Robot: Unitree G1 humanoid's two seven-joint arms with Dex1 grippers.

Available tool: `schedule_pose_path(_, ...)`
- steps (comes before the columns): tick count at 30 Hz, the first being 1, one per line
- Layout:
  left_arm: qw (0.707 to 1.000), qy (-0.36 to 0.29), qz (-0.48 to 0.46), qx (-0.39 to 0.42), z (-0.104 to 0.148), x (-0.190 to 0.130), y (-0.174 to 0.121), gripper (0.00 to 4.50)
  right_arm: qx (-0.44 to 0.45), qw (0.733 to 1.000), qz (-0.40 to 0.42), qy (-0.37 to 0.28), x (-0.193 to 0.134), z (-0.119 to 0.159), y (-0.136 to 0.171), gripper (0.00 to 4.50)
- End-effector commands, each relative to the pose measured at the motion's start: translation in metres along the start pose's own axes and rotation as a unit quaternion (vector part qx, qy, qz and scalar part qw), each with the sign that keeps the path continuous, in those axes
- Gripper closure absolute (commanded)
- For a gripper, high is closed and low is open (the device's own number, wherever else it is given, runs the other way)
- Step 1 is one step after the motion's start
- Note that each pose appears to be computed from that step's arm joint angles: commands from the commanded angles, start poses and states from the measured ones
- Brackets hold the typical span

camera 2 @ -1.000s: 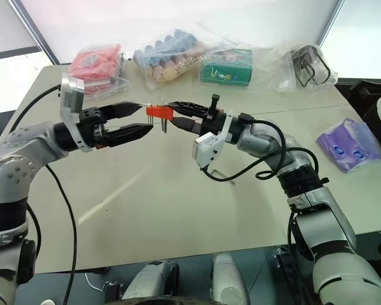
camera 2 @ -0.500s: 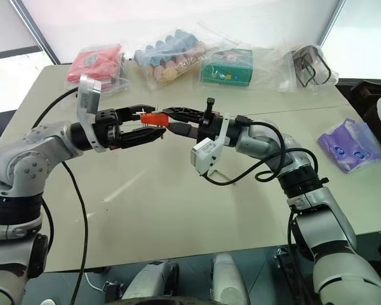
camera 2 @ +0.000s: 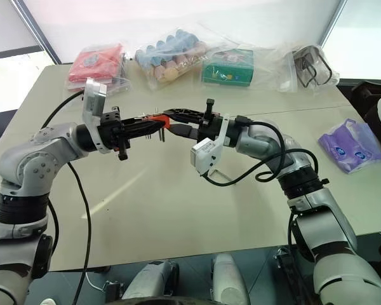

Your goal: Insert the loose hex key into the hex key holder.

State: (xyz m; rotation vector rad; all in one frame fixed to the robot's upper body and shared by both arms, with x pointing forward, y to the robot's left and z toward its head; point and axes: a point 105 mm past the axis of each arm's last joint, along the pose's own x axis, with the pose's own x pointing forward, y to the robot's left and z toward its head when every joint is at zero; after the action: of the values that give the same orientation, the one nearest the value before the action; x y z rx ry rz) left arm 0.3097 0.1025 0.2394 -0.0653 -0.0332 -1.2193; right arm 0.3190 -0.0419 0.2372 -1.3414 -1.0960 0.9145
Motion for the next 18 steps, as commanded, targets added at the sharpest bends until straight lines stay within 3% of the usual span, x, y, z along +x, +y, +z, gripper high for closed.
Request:
schedule_pose_path(1,1.0,-0.008,0.001,0.019,0.008,0.001,0.0,4.42,-0.023,0.999,-0.019,-0.029,0.002,0.014,-0.014,3.5)
schedule_pose_path(8,1.0,-0.006,-0.001,0.021,0.007,0.003,-0.001,4.42,-0.013,0.999,-0.006,-0.032,0.001,0.014,-0.011,3.5)
schedule_pose_path(9,1.0,-0.005,-0.002,0.021,0.007,0.003,-0.001,4.5,-0.008,1.0,-0.003,-0.03,0.0,0.013,-0.01,2.47)
schedule_pose_path(14,1.0,-0.005,-0.001,0.025,0.007,0.004,-0.001,4.5,0.001,1.0,0.016,-0.008,0.0,0.006,-0.004,0.04)
schedule_pose_path(18,0.999,-0.005,0.008,0.041,0.008,0.003,0.001,4.5,0.075,0.994,0.055,0.057,-0.011,-0.017,0.01,0.04)
